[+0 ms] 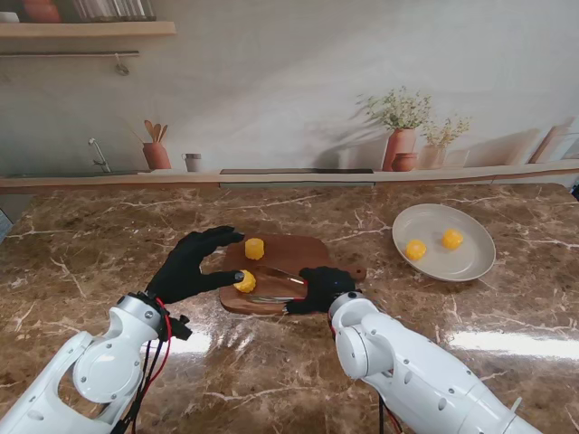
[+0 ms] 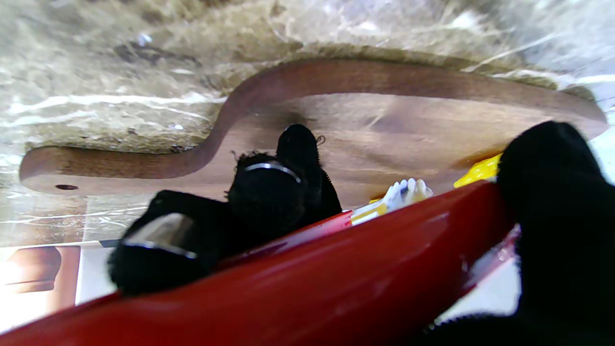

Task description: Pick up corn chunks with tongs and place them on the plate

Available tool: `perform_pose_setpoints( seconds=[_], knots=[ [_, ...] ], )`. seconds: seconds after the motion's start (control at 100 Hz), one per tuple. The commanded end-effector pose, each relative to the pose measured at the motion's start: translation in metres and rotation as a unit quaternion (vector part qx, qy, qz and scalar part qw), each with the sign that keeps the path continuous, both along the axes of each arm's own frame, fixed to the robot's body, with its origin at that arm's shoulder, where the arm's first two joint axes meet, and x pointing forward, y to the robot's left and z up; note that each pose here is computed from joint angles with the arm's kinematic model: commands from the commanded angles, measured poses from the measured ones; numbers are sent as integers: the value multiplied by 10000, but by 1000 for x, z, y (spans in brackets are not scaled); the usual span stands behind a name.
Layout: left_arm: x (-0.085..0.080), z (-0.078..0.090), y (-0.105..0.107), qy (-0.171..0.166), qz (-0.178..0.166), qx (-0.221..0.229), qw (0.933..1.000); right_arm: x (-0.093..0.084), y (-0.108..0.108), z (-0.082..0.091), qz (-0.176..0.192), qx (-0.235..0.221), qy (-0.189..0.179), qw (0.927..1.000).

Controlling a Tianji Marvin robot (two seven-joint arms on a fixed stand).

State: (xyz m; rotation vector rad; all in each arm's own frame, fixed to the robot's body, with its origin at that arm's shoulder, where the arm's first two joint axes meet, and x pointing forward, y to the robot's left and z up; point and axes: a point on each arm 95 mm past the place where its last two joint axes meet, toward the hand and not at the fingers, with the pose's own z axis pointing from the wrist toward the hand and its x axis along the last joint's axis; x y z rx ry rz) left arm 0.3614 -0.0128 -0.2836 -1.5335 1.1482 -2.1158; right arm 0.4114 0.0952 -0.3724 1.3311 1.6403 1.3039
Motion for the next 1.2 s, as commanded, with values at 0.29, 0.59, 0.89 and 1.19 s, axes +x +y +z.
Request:
perform_pose_setpoints(
  seconds=[0.29,0.59,0.89,1.19],
  knots=[
    [-6,-3,-1,7,27,-17,10000,-8,20,-11,-157,-195,305,9992],
    [-9,-3,-1,13,49,-21,10000,-12,31,-13,-291,-334,408,9982],
    [-11,-2,0,14,56,-80,10000,-16,28,-9,-221,-499,397,9977],
    [-14,-3,0,37,81,-75,9999,-26,6,3,-197,-108,113,9997]
  ],
)
